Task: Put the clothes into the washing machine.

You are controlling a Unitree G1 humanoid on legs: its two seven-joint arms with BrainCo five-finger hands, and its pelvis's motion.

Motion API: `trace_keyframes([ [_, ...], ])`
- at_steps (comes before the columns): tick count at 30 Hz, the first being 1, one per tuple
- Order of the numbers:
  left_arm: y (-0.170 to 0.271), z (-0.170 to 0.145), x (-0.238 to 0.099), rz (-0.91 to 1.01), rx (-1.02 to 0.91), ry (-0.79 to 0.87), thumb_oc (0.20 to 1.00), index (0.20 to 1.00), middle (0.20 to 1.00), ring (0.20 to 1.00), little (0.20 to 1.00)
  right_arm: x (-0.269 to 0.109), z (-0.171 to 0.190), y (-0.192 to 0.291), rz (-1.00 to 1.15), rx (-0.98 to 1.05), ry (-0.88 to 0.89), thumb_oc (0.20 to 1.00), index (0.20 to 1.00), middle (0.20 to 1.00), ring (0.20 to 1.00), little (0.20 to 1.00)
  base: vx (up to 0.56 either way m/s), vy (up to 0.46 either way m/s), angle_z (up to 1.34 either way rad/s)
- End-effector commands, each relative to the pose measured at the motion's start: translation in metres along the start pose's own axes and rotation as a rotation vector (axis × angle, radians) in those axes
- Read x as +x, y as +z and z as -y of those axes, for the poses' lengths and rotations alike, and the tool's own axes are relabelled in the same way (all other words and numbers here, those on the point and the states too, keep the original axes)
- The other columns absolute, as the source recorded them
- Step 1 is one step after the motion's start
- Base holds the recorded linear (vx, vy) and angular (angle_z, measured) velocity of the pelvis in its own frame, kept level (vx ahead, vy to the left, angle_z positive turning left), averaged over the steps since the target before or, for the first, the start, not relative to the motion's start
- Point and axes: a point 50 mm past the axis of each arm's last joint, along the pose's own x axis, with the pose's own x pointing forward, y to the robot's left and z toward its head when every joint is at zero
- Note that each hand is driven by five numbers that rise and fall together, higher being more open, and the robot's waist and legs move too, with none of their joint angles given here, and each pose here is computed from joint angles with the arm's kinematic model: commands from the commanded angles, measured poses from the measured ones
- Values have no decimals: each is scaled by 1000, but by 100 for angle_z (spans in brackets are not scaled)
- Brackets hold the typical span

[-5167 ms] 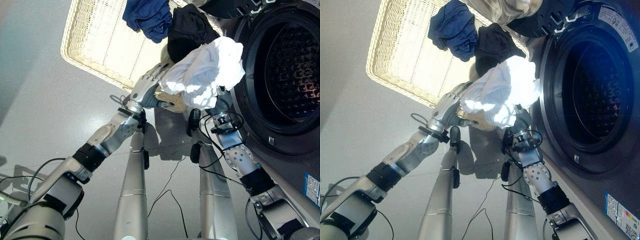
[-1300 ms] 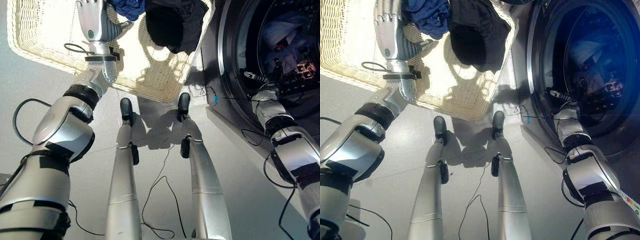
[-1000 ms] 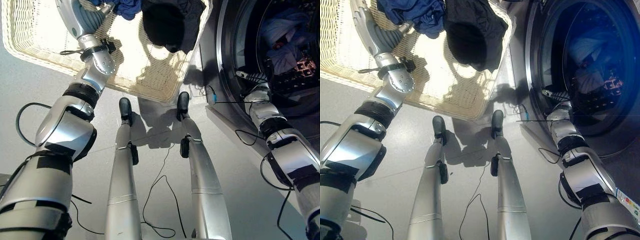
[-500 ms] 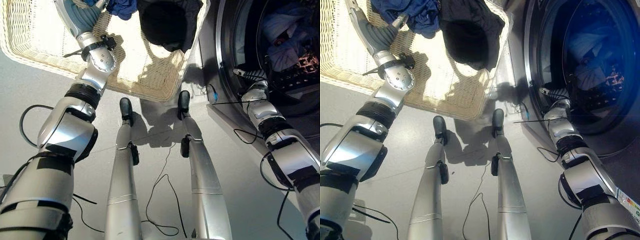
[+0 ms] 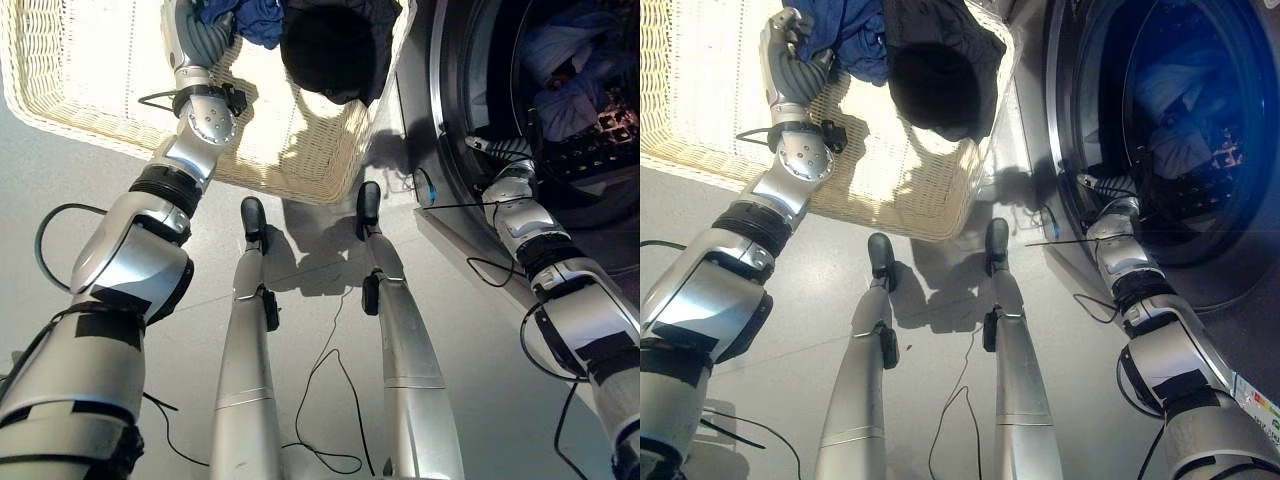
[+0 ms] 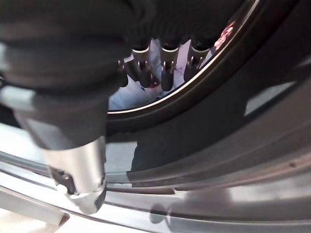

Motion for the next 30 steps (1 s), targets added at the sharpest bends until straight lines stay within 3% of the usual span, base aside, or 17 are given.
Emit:
trace_keyframes([
  [1,0,10,-1,-29,-13,-76,200,200,200,200,200,0,9,-9,29,-86,-23,1000,1000,1000,1000,1000,0,0,0],
  [16,-6,19,-6,-52,11,-161,200,200,200,200,200,-2,5,-8,39,-60,-14,1000,1000,1000,1000,1000,0,0,0],
  [23,-14,22,-23,-65,-333,-118,200,200,200,200,200,-14,-3,-6,75,54,-20,1000,1000,1000,1000,1000,-9,-40,0],
  [30,-36,31,-71,-103,-693,-105,200,200,200,200,200,-36,-4,-10,104,159,-24,1000,1000,1000,1000,1000,-15,-51,1],
])
